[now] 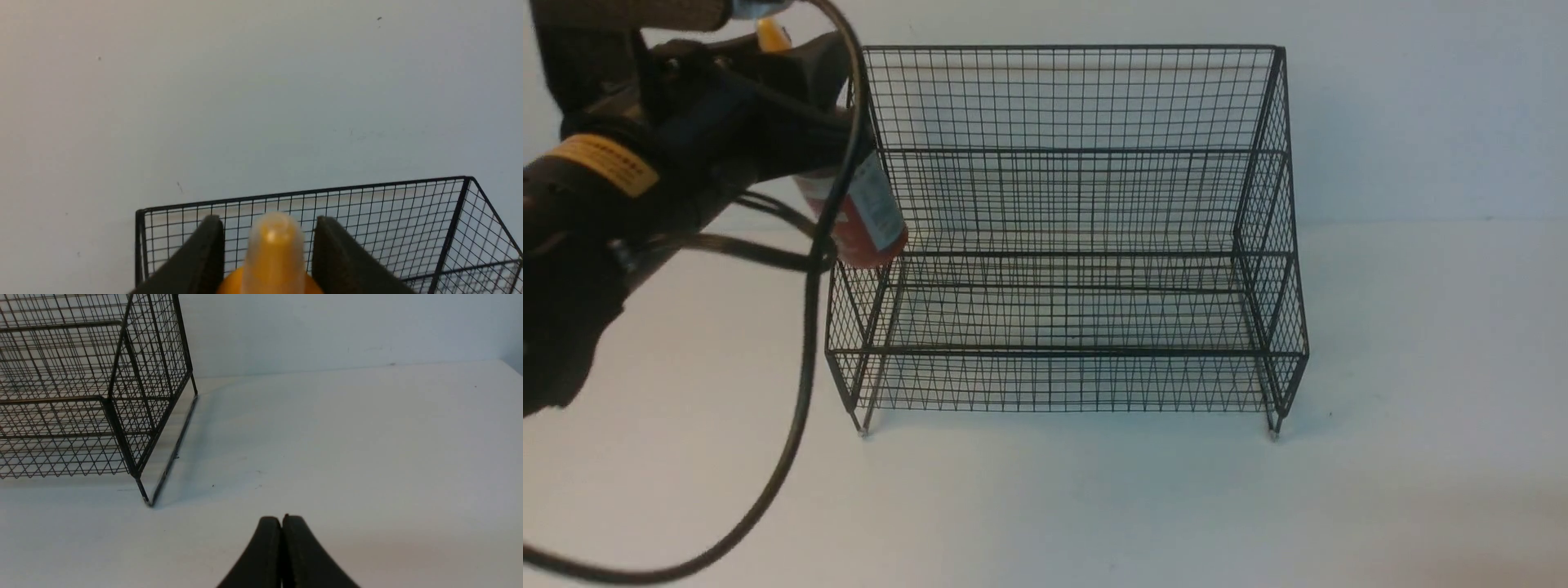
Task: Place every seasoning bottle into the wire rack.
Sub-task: Use the left arm to put the condiment bottle back on the shelf
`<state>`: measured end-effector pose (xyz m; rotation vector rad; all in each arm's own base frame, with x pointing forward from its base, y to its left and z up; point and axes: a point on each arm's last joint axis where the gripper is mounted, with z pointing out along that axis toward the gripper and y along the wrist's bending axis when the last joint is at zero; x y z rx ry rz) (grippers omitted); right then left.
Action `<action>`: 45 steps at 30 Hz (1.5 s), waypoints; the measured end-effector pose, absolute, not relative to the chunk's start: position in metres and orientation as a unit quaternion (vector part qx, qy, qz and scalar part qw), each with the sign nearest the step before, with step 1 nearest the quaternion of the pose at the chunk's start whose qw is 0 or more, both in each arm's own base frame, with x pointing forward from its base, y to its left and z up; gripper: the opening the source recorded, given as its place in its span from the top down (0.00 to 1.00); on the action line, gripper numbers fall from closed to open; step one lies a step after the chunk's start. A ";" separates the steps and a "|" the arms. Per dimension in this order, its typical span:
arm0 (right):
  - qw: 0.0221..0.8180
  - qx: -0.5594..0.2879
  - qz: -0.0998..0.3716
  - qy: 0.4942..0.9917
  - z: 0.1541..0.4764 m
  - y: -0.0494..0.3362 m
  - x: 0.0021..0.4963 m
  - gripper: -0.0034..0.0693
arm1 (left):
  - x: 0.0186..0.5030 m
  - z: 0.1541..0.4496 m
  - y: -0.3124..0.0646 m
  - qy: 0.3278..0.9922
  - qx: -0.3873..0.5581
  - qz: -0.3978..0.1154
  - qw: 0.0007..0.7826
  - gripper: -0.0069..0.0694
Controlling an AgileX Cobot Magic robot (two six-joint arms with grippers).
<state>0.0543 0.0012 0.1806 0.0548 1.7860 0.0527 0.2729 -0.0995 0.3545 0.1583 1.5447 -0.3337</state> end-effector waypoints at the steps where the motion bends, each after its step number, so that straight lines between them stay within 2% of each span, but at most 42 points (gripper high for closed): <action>1: 0.626 0.024 0.023 0.779 0.181 0.001 0.054 0.97 | 0.279 0.353 -0.103 0.696 0.072 -0.150 0.698 0.57; 7: 0.626 0.024 0.023 0.779 0.181 0.001 0.054 0.97 | 0.327 0.344 -0.121 0.707 0.081 -0.141 0.688 0.57; 16: 0.626 0.024 0.023 0.779 0.181 0.001 0.054 0.97 | 0.366 0.295 -0.136 0.749 0.102 -0.117 0.644 0.57; 28: 0.626 0.024 0.023 0.779 0.181 0.001 0.054 0.97 | 0.371 0.259 -0.141 0.806 0.118 -0.110 0.570 0.57; 41: 0.626 0.024 0.023 0.779 0.181 0.001 0.054 0.97 | 0.371 0.255 -0.141 0.817 0.122 -0.109 0.552 0.57; 45: 0.626 0.024 0.023 0.779 0.181 0.001 0.054 0.97 | 0.370 0.254 -0.142 0.827 0.125 -0.109 0.537 0.51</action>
